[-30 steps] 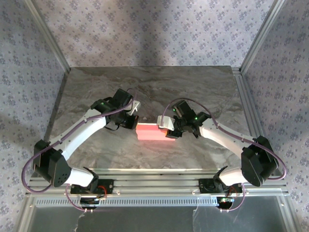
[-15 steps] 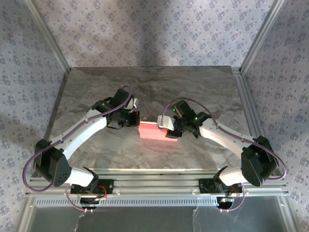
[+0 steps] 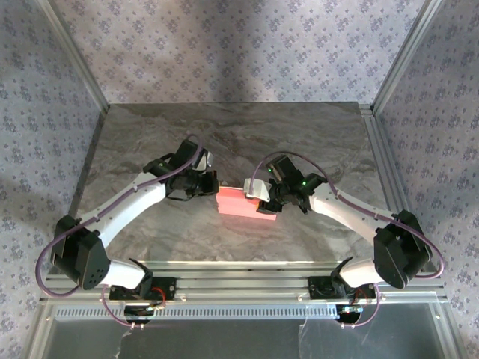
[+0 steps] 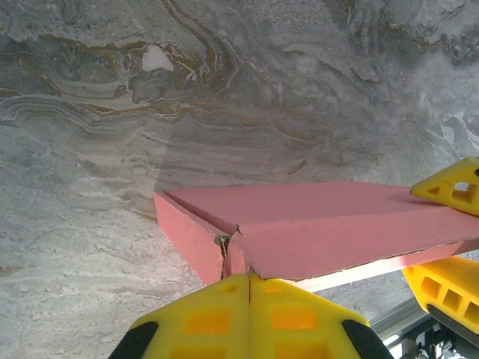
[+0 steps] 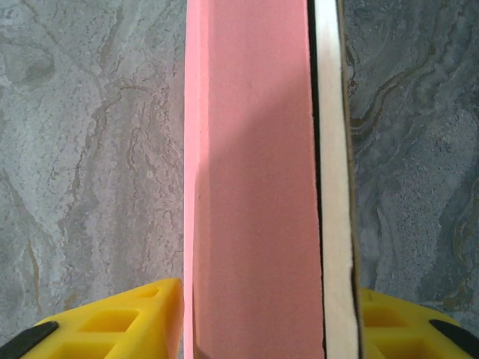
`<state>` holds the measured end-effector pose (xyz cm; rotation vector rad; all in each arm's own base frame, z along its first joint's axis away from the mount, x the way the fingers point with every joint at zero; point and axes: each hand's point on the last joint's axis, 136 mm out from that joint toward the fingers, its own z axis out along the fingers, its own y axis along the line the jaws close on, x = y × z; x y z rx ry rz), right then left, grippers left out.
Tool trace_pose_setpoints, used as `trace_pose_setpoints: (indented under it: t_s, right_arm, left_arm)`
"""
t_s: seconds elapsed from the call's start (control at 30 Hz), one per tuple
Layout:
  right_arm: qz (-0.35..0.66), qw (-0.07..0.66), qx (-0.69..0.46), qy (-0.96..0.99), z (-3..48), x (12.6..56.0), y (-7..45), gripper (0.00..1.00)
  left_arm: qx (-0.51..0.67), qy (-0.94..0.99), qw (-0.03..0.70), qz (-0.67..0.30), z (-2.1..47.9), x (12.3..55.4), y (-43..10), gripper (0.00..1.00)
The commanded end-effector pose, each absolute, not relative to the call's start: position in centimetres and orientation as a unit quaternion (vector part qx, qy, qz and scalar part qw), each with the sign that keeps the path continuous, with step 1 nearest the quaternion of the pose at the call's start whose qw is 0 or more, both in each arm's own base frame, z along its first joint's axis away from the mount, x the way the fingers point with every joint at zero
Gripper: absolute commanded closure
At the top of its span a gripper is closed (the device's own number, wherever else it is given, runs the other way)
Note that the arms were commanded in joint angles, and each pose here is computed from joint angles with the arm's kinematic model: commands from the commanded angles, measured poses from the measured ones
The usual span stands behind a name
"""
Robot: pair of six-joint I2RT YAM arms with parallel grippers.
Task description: Fold the paper box
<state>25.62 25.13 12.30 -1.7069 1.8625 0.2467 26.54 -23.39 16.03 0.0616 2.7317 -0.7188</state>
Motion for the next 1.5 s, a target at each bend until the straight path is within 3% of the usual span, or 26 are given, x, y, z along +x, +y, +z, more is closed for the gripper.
trace_pose_setpoints:
  t_s: [0.0, 0.37, 0.67, 1.0, 1.13, 1.3, 1.47]
  right_arm:
    - [0.1, 0.297, -0.634, 0.707, 12.5, 25.7, 25.2, 0.53]
    - [0.1, 0.301, -0.629, 0.71, 12.9, 26.1, 25.2, 0.53]
    - [0.098, 0.322, -0.604, 0.722, 14.7, 26.5, 25.1, 0.44]
    - [0.155, 0.4, -0.467, 0.774, 22.4, 27.1, 23.1, 0.34]
    - [0.198, 0.409, -0.315, 0.833, 25.5, 27.4, 21.6, 0.38]
    - [0.173, 0.392, -0.105, 0.897, 25.8, 26.6, 16.9, 0.53]
    - [0.178, 0.348, -0.139, 0.91, 23.6, 24.2, 16.4, 0.63]
  left_arm:
    - [0.008, 0.957, 0.153, -0.246, 15.4, 26.1, -22.8, 1.0]
    - [0.01, 0.954, 0.17, -0.245, 14.2, 25.5, -22.4, 1.0]
    - [0.021, 0.958, 0.187, -0.217, 13.6, 25.0, -21.8, 1.0]
    - [0.006, 0.962, 0.204, -0.182, 13.6, 25.4, -21.2, 1.0]
    - [0.004, 0.962, 0.205, -0.181, 13.7, 25.5, -21.4, 1.0]
    - [0.006, 0.962, 0.206, -0.178, 14.0, 25.6, -21.5, 1.0]
    - [0.015, 0.963, 0.206, -0.174, 14.5, 25.6, -21.9, 1.0]
